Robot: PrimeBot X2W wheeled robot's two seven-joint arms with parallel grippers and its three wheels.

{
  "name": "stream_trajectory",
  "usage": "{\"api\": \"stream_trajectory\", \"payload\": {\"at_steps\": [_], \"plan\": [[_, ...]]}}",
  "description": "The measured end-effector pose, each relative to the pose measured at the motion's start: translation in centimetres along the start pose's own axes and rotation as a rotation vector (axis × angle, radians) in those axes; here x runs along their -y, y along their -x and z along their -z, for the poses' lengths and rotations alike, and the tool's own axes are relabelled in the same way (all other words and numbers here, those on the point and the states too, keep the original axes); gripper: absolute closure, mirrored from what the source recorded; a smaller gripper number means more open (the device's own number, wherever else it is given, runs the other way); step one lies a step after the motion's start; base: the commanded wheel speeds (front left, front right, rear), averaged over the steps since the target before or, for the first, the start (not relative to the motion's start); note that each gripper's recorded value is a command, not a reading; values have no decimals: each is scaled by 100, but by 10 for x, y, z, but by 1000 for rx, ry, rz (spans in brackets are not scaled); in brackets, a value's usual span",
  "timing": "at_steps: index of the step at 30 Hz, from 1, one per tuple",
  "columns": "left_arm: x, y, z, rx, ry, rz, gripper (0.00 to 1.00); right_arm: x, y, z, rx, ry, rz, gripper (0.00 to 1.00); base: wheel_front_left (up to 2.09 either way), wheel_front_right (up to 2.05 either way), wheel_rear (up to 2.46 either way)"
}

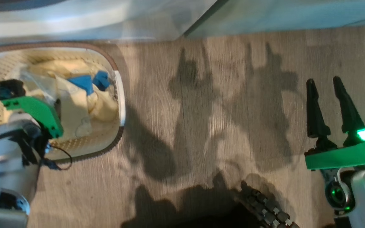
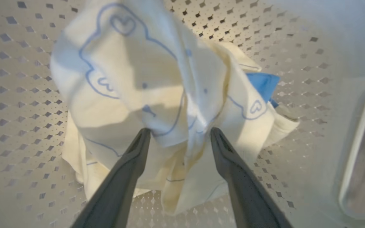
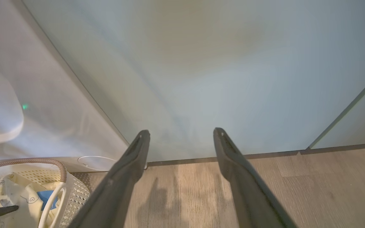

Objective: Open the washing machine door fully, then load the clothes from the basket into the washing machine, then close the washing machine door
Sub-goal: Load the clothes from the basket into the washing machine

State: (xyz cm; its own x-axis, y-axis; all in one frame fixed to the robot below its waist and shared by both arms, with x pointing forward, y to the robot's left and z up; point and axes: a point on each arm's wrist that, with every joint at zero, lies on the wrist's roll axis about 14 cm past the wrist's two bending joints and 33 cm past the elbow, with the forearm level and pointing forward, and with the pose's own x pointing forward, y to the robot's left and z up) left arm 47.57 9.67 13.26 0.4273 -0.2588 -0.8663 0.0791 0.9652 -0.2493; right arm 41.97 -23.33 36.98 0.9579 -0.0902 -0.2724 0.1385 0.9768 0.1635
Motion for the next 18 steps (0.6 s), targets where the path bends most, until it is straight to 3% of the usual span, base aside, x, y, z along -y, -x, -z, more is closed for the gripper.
{"api": "stream_trajectory", "payload": {"at_steps": [14,15,16,17,18], "plan": [[-10,-44,5,-58,15,-19,0,6,-14,36,-88,27,10,0,0,0,0],[-10,-46,5,-61,15,-18,18,6,-15,38,-90,27,9,0,0,0,0],[-10,-47,6,-62,15,-18,52,5,-17,38,-89,28,6,0,0,0,0],[-10,-47,6,-62,15,-18,71,5,-17,38,-89,28,6,0,0,0,0],[-10,-48,6,-64,16,-14,100,5,-19,38,-87,29,4,0,0,0,0]]}}
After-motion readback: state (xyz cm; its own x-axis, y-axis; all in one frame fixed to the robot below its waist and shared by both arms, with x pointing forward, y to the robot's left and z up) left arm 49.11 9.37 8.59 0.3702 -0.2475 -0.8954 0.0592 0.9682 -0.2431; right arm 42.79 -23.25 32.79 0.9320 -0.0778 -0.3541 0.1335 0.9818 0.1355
